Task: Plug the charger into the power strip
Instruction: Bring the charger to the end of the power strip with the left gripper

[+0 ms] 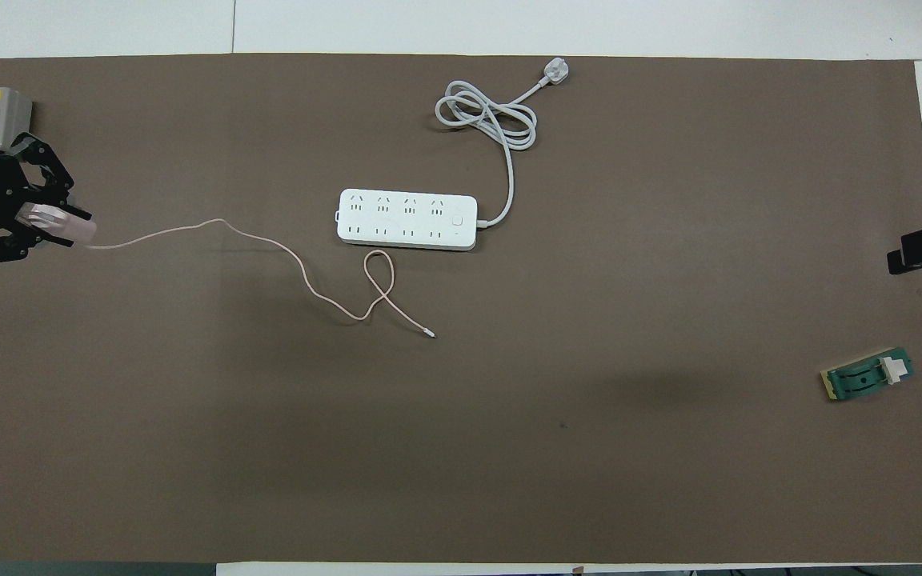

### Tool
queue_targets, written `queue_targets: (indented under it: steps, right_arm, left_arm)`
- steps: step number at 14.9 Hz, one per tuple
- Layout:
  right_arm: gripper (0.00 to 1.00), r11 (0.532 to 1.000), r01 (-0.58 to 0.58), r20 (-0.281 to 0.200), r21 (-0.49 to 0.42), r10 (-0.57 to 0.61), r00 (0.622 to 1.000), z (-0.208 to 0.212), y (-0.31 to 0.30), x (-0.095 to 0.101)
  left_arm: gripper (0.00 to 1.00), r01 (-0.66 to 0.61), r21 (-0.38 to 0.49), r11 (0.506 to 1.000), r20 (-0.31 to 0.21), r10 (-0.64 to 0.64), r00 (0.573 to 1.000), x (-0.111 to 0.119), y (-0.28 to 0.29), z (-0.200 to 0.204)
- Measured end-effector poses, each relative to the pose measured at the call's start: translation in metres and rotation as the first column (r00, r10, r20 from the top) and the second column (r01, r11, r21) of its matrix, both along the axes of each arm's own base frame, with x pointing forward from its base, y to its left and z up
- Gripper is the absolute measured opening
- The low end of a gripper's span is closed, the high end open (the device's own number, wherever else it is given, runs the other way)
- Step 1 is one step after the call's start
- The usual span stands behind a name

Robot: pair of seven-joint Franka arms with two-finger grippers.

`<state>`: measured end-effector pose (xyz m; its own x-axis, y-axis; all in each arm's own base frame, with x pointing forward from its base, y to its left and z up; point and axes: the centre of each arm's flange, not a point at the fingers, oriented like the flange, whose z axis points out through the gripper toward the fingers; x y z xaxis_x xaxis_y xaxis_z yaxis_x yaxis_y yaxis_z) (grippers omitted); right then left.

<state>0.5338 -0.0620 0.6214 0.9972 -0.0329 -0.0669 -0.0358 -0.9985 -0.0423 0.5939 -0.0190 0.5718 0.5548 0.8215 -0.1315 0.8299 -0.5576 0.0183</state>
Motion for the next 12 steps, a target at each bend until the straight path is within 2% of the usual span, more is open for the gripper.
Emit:
queue_targets:
  steps: [3, 8, 12]
  right_arm:
    - [1.0, 1.0, -0.004, 0.0, 0.0, 0.004, 1.0, 0.0, 0.002, 0.0]
    - [1.0, 1.0, -0.005, 0.0, 0.0, 0.005, 1.0, 0.0, 0.002, 0.0]
    - [1.0, 1.0, -0.005, 0.0, 0.0, 0.005, 1.0, 0.0, 0.002, 0.0]
  left_arm:
    - [0.32, -0.11, 0.014, 0.994, 0.002, 0.11, 0.994, 0.006, -0.011, 0.0]
    - [0.32, -0.311, 0.052, 0.949, 0.017, 0.31, 0.951, 0.028, -0.088, -0.024]
    - [0.32, -0.378, 0.071, 0.923, 0.013, 0.379, 0.925, 0.038, -0.137, -0.046]
